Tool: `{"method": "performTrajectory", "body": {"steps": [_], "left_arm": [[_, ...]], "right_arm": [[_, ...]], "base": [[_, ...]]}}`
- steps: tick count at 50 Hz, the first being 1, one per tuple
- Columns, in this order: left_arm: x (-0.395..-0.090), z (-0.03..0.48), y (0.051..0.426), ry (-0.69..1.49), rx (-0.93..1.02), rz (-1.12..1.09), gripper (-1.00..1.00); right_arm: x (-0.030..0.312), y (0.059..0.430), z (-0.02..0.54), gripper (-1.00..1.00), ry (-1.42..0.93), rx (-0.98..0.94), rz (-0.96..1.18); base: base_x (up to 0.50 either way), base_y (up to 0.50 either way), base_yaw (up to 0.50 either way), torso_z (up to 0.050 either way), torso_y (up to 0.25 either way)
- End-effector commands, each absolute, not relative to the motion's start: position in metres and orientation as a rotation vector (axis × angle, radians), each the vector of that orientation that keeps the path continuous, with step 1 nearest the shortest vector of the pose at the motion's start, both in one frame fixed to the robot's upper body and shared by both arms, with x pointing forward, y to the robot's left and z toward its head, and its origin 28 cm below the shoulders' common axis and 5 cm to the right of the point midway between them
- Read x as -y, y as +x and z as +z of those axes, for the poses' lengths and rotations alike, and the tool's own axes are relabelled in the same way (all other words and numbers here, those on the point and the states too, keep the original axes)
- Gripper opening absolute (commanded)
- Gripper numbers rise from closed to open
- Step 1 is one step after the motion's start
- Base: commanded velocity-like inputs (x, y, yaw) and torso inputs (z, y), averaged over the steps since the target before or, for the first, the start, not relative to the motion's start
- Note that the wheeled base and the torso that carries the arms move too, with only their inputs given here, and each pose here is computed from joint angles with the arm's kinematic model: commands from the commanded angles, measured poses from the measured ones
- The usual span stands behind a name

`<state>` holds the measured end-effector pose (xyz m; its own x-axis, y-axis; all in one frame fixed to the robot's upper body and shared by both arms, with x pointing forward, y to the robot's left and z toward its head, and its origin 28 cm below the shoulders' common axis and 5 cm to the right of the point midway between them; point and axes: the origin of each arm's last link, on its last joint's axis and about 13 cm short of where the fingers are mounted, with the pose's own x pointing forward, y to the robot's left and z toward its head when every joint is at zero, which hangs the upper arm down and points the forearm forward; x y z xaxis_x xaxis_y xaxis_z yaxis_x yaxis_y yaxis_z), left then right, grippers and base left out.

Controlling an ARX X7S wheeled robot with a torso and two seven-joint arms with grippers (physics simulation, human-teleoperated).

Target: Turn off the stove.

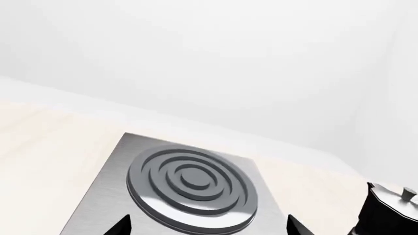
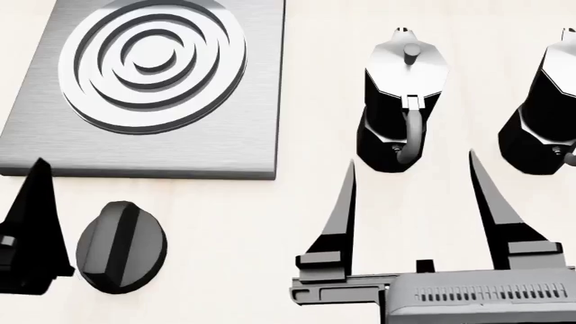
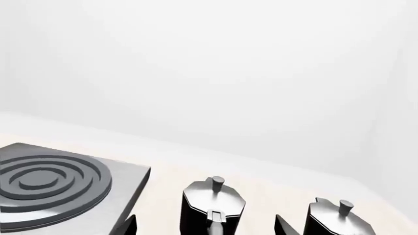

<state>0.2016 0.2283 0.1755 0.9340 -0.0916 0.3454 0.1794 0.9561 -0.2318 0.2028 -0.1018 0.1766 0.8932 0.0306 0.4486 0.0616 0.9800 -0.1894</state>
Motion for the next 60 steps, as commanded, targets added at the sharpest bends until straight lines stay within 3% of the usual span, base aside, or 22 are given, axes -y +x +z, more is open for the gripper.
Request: {"method": "performTrajectory", "body": {"steps": [1, 60], "left_arm": [[-0.227, 0.180, 0.201, -0.273, 0.350, -0.146, 1.00], [-0.221, 0.207, 0.196, -0.302, 0.425, -0.188, 1.00]], "right_arm": [[0.102, 0.204, 0.184, 1.00, -0.204, 0.491, -0.017], [0.096, 0.211, 0.207, 1.00, -0.209, 0.562, 0.010]], "base": [[0.00, 0.00, 0.00, 0.000, 0.000], [0.00, 0.00, 0.00, 0.000, 0.000]]}}
